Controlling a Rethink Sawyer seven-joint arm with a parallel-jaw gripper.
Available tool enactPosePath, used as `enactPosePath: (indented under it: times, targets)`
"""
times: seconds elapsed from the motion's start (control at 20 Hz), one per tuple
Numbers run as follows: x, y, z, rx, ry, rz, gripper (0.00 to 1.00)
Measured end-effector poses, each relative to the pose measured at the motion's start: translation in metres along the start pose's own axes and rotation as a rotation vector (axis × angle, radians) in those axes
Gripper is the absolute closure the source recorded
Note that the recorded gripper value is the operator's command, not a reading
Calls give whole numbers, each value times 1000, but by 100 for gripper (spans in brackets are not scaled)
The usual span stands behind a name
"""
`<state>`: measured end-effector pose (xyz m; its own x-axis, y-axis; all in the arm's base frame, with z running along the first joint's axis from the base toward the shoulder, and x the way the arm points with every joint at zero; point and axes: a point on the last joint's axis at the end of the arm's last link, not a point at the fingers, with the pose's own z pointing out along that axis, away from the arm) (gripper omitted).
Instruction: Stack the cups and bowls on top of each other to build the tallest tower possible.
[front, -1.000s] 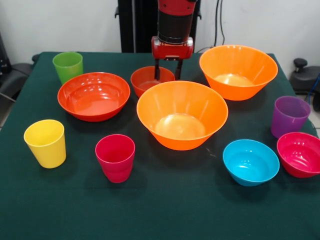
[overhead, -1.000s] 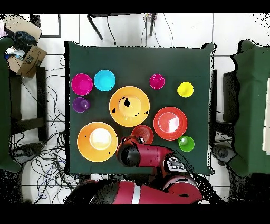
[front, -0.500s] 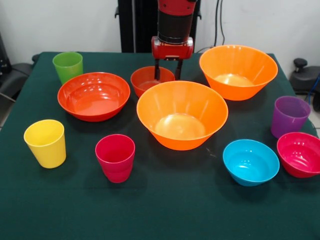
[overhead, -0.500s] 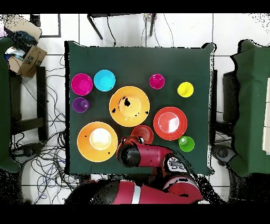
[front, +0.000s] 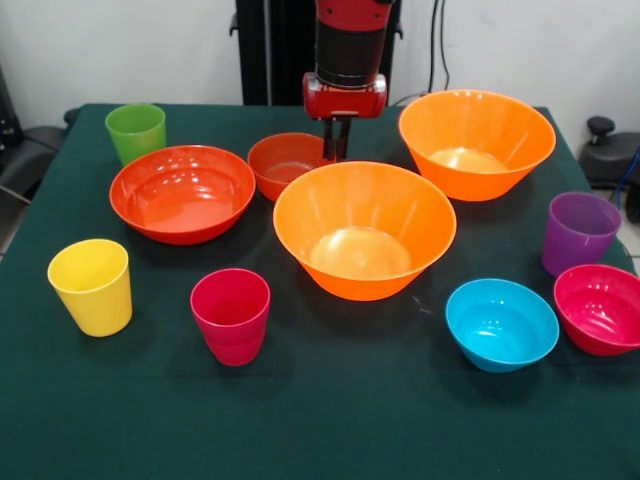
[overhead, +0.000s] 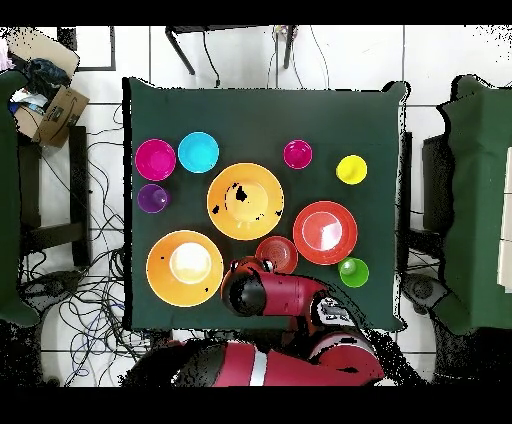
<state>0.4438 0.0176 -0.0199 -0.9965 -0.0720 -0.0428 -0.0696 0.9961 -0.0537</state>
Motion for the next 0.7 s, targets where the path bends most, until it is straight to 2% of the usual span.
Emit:
enactPosePath:
  times: [0.4, 0.6, 0.7]
  targets:
    - [3, 2, -2, 16, 4, -15, 100]
    - [-1, 2, -6, 21, -8, -19, 100]
    - [-10, 0, -16, 26, -33, -18, 100]
